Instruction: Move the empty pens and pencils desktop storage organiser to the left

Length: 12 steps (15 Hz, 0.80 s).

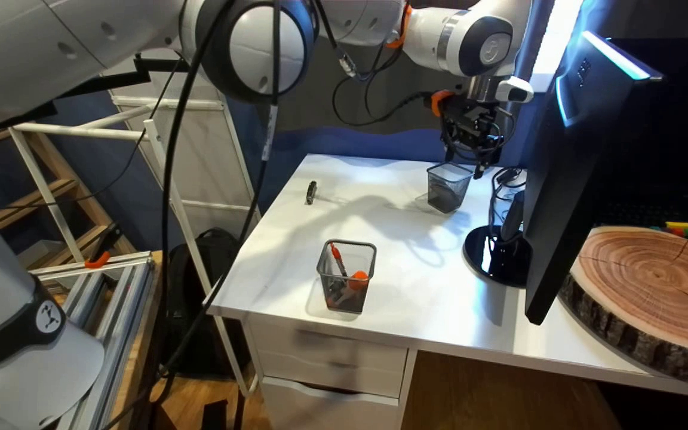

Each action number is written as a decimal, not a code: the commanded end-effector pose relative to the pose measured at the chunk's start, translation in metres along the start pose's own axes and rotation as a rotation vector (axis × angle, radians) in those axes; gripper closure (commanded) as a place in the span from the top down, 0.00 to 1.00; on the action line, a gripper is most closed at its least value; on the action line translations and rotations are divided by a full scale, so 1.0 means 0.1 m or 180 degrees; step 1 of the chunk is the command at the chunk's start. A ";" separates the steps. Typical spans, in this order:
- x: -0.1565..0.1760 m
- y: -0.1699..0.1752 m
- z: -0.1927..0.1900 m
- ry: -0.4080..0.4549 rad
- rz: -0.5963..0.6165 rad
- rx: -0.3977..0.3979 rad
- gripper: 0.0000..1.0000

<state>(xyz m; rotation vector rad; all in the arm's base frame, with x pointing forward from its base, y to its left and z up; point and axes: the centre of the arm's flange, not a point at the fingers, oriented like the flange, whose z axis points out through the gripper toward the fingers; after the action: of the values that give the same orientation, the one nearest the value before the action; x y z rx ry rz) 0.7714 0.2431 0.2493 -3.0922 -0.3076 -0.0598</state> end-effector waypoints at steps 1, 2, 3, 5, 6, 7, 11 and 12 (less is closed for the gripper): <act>0.68 0.00 0.13 -0.0064 -0.0325 -0.0111 1.00; 0.69 0.02 0.14 -0.0048 -0.0339 -0.0117 1.00; -0.01 0.05 0.12 -0.0061 -0.0221 -0.0062 1.00; 0.01 0.08 0.14 -0.0050 -0.0270 -0.0071 1.00; 0.01 0.08 0.14 -0.0048 -0.0280 -0.0074 1.00; 0.01 0.08 0.14 -0.0044 -0.0284 -0.0076 1.00; 0.15 -0.07 0.14 0.0414 -0.0361 -0.0209 1.00; 0.20 -0.09 0.15 0.0532 -0.0357 -0.0356 1.00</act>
<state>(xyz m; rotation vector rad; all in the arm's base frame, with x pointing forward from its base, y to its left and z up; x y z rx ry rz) 0.7811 0.2434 0.2397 -3.0959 -0.4640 -0.1790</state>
